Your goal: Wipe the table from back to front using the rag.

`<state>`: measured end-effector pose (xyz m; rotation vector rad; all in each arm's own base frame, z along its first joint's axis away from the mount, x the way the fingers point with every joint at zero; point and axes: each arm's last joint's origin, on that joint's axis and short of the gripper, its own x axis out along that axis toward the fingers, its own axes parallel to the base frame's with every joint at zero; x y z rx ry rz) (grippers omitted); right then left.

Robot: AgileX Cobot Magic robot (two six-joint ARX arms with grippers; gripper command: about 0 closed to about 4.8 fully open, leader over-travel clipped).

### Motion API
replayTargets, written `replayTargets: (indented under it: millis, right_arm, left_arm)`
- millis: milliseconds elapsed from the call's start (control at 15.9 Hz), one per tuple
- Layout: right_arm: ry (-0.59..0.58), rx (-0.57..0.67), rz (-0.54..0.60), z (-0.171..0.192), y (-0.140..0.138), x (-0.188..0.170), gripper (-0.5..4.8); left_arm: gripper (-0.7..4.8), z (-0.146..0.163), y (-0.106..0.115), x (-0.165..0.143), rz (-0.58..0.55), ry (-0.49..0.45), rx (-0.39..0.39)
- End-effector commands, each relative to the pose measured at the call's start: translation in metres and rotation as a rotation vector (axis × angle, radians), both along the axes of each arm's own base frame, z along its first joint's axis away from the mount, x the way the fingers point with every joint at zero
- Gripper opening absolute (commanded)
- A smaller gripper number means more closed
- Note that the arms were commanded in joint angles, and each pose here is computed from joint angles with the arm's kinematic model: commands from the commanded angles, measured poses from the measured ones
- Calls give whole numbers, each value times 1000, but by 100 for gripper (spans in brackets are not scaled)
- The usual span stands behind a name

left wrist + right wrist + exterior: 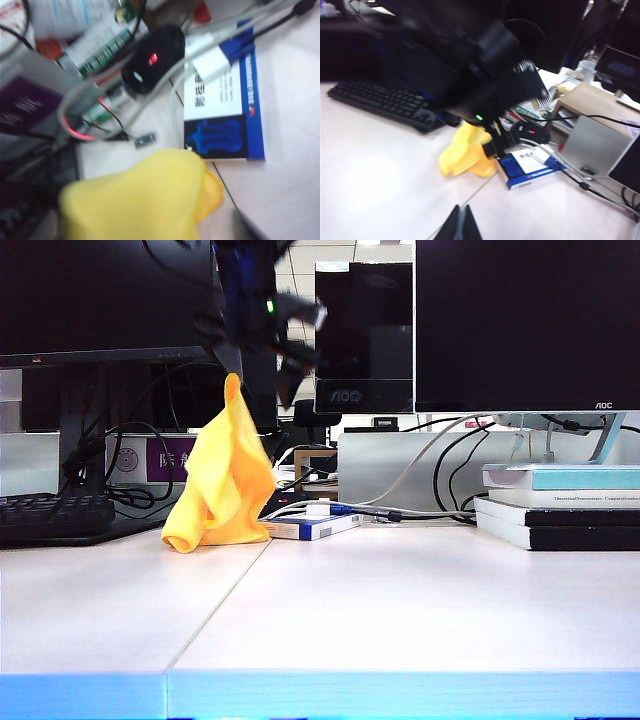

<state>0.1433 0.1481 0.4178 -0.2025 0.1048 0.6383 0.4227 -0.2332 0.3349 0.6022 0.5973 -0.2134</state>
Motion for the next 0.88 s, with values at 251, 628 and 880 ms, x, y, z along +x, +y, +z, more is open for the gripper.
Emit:
replayTargets:
  millis: [251,628,880]
  right_arm:
    - [-25,99,27,1,-5,40,-1]
    - [-63,149,-1,10,-22,40,-1]
    - [-35,127,-23,-2,-37,19,-1]
  left_arm:
    - [-6,44,13,-26,-36,-39,-34]
    - [-6,110,35,-76,-71,-118,-252]
    - [-6,182,76,-144,-56,-284,-433]
